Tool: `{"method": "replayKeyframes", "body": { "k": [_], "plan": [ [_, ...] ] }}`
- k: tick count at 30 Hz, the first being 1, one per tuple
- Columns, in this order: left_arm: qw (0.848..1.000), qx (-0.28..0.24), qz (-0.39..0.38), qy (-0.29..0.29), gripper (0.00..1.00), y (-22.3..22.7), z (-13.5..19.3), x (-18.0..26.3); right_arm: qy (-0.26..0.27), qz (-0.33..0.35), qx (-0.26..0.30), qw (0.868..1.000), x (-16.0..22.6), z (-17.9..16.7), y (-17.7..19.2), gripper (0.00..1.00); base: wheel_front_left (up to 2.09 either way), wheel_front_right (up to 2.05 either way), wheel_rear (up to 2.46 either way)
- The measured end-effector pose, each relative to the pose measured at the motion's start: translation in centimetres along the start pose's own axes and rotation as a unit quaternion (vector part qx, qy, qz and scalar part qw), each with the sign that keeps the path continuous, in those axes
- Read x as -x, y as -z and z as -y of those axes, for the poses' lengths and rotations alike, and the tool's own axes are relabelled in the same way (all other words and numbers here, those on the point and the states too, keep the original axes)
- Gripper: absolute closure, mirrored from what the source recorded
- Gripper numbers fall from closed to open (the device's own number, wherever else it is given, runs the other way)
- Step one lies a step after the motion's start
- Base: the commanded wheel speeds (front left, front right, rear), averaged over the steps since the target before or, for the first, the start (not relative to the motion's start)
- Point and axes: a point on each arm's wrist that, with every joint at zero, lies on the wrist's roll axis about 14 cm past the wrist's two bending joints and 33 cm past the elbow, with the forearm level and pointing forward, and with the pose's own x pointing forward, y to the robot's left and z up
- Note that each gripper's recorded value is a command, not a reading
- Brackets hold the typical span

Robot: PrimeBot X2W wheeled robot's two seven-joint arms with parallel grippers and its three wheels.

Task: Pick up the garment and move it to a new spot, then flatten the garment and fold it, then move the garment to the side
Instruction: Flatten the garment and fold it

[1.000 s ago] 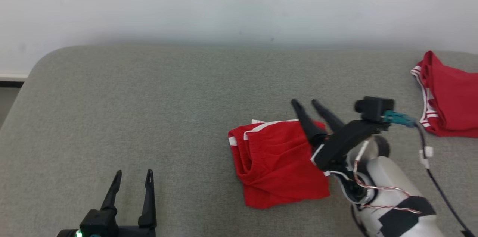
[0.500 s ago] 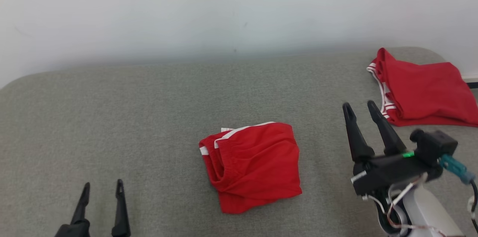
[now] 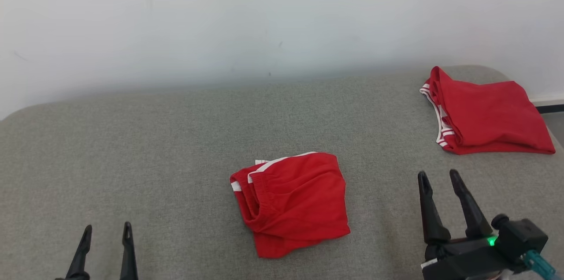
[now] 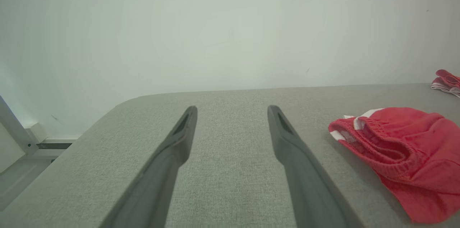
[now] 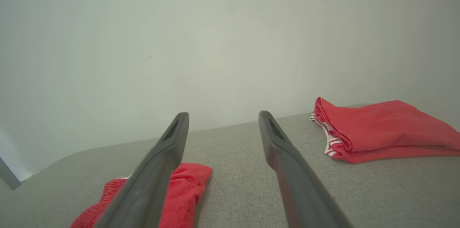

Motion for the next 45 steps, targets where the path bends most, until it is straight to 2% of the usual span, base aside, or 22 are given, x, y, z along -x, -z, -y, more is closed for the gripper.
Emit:
{"method": "replayKeyframes", "body": {
  "k": [14,45],
  "plan": [
    [1.000,-0.014,-0.017,0.002,0.00,0.7,-1.7,2.0,-0.001,-0.012,0.003,1.000,1.4,-1.5,1.2,0.00,0.00,0.00,0.00],
    [0.999,-0.026,-0.018,-0.014,0.00,0.6,-2.3,2.2,-0.009,-0.033,0.012,0.999,1.7,-2.0,2.5,0.00,0.00,0.00,0.00]
  ]
}}
